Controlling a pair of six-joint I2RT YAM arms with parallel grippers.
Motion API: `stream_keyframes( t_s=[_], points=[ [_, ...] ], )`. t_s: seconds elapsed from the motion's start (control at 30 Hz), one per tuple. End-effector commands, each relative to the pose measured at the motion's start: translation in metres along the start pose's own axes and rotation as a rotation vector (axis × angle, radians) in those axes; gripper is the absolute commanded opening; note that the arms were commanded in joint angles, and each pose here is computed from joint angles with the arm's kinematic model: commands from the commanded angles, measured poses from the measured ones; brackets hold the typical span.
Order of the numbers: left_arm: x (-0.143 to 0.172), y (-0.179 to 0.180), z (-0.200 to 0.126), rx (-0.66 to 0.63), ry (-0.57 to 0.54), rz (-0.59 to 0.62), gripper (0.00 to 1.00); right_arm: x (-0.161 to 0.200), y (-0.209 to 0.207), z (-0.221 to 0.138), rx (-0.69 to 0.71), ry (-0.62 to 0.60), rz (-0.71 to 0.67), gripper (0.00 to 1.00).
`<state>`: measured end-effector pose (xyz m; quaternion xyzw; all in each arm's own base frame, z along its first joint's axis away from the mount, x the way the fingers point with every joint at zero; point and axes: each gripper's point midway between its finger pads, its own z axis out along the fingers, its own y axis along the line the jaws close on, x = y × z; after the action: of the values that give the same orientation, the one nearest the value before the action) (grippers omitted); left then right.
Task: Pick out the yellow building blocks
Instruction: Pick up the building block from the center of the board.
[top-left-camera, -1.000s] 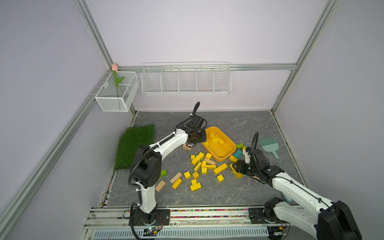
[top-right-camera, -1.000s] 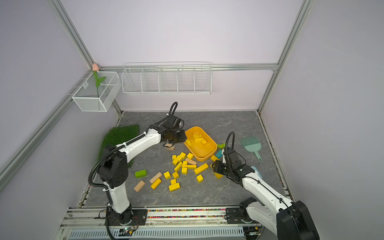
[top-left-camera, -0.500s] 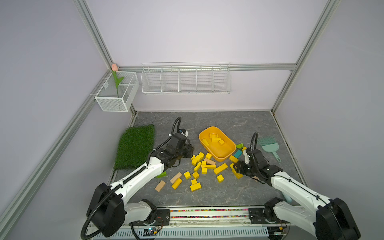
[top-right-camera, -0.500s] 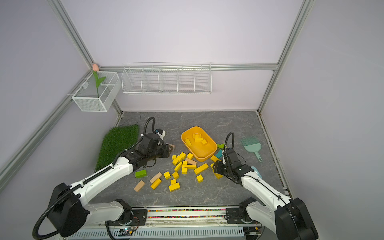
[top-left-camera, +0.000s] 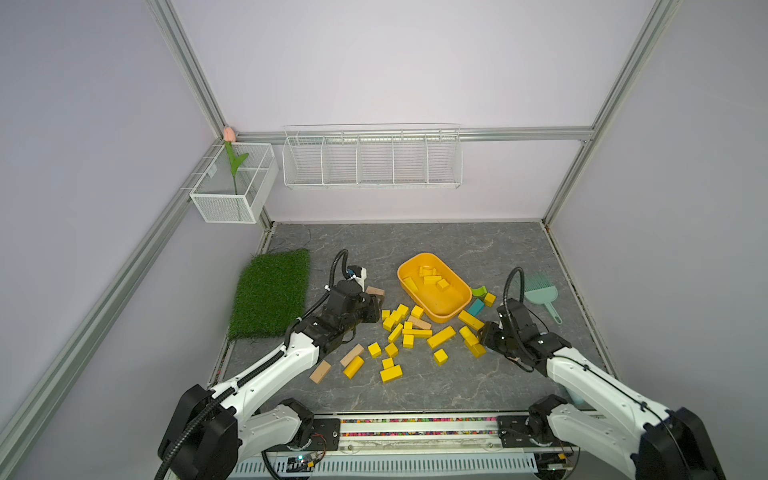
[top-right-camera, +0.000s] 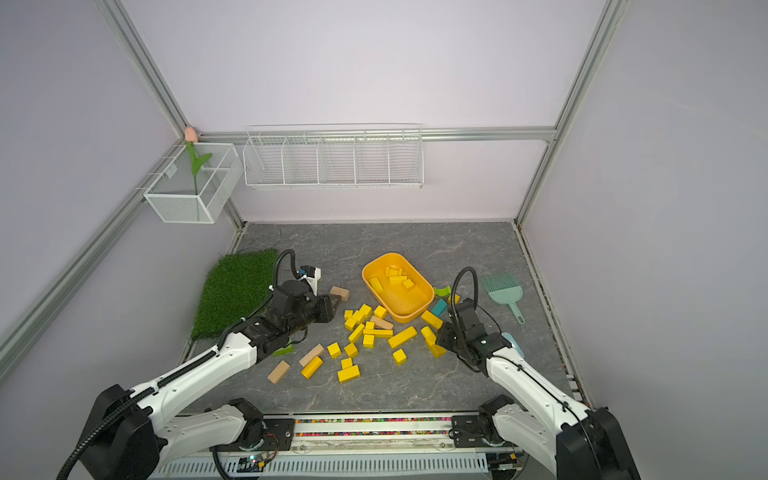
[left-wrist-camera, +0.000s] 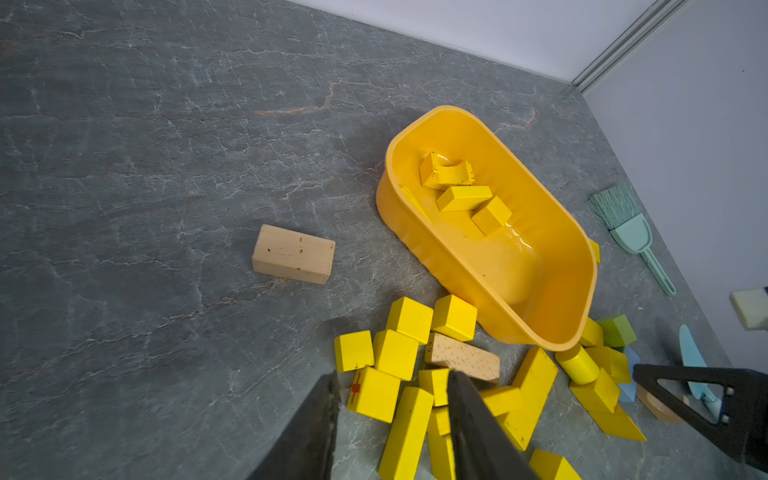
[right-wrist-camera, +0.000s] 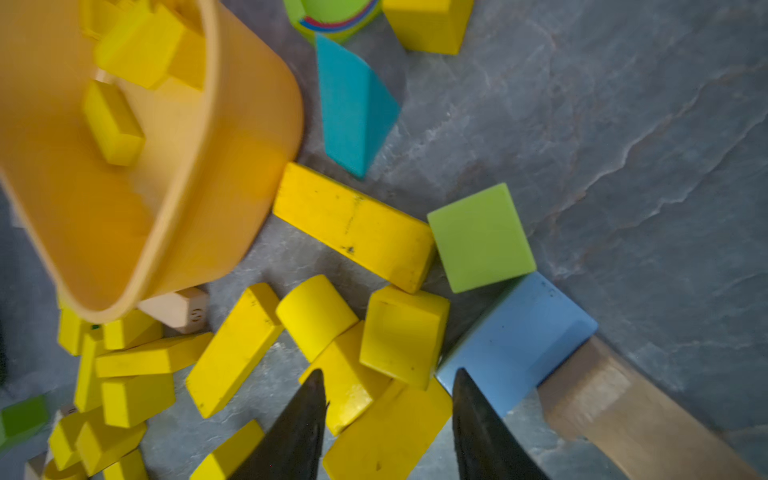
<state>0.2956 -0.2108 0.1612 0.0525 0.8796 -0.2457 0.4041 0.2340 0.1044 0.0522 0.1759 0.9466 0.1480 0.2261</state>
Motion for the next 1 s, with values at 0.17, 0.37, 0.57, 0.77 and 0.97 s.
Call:
stream_keyframes(
  t_s=[0.17, 0.37, 0.57, 0.77, 0.97],
  points=[
    [-0.006, 0.006, 0.002, -0.014, -0.022, -0.037, 0.45, -0.005, 0.001, 0.009, 0.068, 0.042, 0.019, 0.49],
    [-0.005, 0.007, 0.003, -0.013, -0.018, -0.043, 0.46, -0.004, 0.001, 0.012, 0.07, 0.052, 0.017, 0.47],
    [-0.005, 0.009, 0.004, -0.016, -0.014, -0.049, 0.46, -0.003, 0.003, 0.015, 0.078, 0.074, 0.011, 0.39],
    [-0.005, 0.01, 0.005, -0.018, -0.013, -0.054, 0.46, -0.002, 0.002, 0.017, 0.087, 0.087, 0.008, 0.33],
    [-0.005, 0.01, 0.005, -0.019, -0.011, -0.056, 0.46, -0.004, 0.002, 0.014, 0.074, 0.067, 0.01, 0.26]
  ],
)
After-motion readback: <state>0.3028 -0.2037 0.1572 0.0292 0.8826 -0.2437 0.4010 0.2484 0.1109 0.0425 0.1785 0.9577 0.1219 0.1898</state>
